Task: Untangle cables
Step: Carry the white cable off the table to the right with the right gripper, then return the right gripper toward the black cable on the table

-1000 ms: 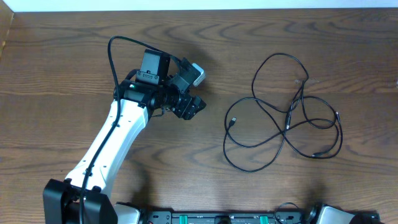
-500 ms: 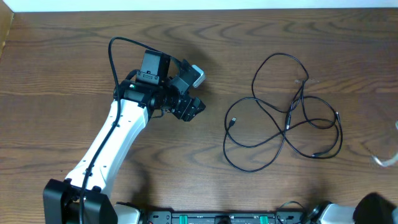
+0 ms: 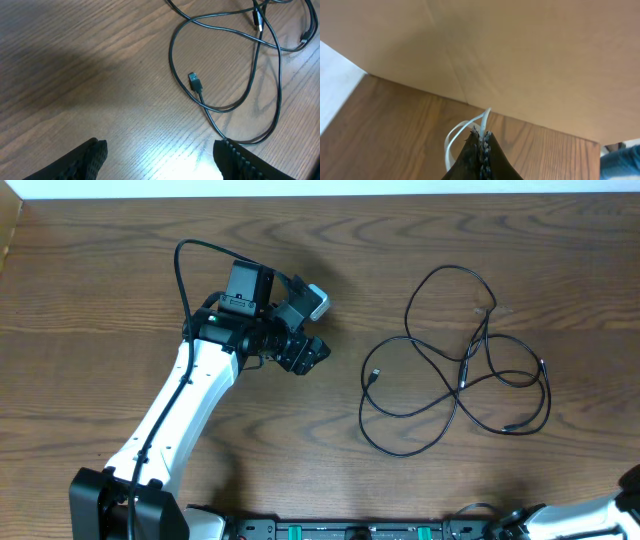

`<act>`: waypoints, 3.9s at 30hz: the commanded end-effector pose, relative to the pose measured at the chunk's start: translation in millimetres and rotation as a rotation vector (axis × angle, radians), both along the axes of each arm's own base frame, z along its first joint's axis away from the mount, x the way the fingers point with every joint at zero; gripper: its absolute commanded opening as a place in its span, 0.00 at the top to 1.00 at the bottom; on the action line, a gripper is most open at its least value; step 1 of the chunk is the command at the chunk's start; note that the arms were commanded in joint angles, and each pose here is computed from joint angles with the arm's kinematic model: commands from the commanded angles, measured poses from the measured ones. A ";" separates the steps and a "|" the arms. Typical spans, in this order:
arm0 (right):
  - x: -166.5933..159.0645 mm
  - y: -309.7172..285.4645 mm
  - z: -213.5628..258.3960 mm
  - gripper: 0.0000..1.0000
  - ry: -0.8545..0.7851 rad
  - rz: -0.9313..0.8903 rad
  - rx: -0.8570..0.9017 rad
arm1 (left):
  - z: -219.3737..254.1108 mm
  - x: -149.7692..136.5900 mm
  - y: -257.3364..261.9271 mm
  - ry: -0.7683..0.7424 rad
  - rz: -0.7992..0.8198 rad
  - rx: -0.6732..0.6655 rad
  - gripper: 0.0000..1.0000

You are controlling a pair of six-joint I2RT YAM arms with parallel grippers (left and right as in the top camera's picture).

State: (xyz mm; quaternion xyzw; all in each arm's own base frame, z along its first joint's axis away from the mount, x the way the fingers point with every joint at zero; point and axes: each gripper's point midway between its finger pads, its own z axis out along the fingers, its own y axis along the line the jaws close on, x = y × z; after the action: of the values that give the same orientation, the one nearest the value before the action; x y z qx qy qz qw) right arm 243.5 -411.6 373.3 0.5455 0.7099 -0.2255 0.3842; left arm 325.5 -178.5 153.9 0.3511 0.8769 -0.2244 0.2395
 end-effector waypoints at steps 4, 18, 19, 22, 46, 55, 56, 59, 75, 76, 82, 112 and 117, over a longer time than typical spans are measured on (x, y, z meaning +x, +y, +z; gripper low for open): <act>12.1 -16.4 -51.3 0.99 0.040 0.038 0.120 | -3.2 -1.5 0.9 0.002 -0.004 0.013 0.27; 14.5 -29.4 -155.6 0.99 0.167 0.002 0.361 | -3.2 -1.4 0.8 0.002 -0.003 0.012 0.27; 13.6 -29.8 -163.5 0.99 0.178 0.000 0.379 | -3.2 -1.4 0.8 0.002 -0.003 0.012 0.27; 10.4 -30.3 -185.6 0.99 0.209 -0.007 0.432 | -3.2 -1.4 0.8 0.002 -0.003 0.012 0.27; 39.5 2.5 -240.3 0.24 0.117 0.133 0.696 | -1.7 1.9 0.3 -0.014 -0.003 0.010 0.26; 94.2 61.2 -146.3 0.19 0.001 0.327 0.560 | -6.0 11.3 12.4 -0.048 0.041 0.084 0.26; 103.4 76.0 -135.4 0.19 0.010 0.378 0.535 | -6.2 12.0 13.2 -0.051 0.044 0.089 0.26; 130.3 122.7 -113.5 0.18 0.054 0.530 0.473 | -7.2 13.2 15.7 -0.055 0.052 0.103 0.26; 157.3 345.0 -157.8 0.01 0.604 0.715 0.316 | -23.6 19.5 25.4 -0.038 0.081 0.171 0.27; 153.5 356.6 -168.9 0.01 0.616 0.715 0.357 | -27.0 19.6 25.5 -0.028 0.080 0.174 0.26; 133.7 393.7 -216.8 0.01 0.709 0.690 0.435 | -41.9 19.7 25.2 0.011 0.076 0.187 0.26; 115.3 452.4 -302.7 0.01 0.729 0.657 0.375 | -46.5 18.5 25.5 0.027 0.074 0.192 0.26; 118.3 455.4 -323.0 0.41 0.692 0.670 0.389 | -46.6 18.0 25.6 0.030 0.074 0.192 0.27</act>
State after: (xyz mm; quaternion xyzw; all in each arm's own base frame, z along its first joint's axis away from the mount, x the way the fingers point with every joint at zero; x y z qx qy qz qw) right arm 363.7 46.4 57.5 0.2272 0.9640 -0.1209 0.0664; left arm 345.8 -154.1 112.2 0.3338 0.9090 -0.1393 0.2073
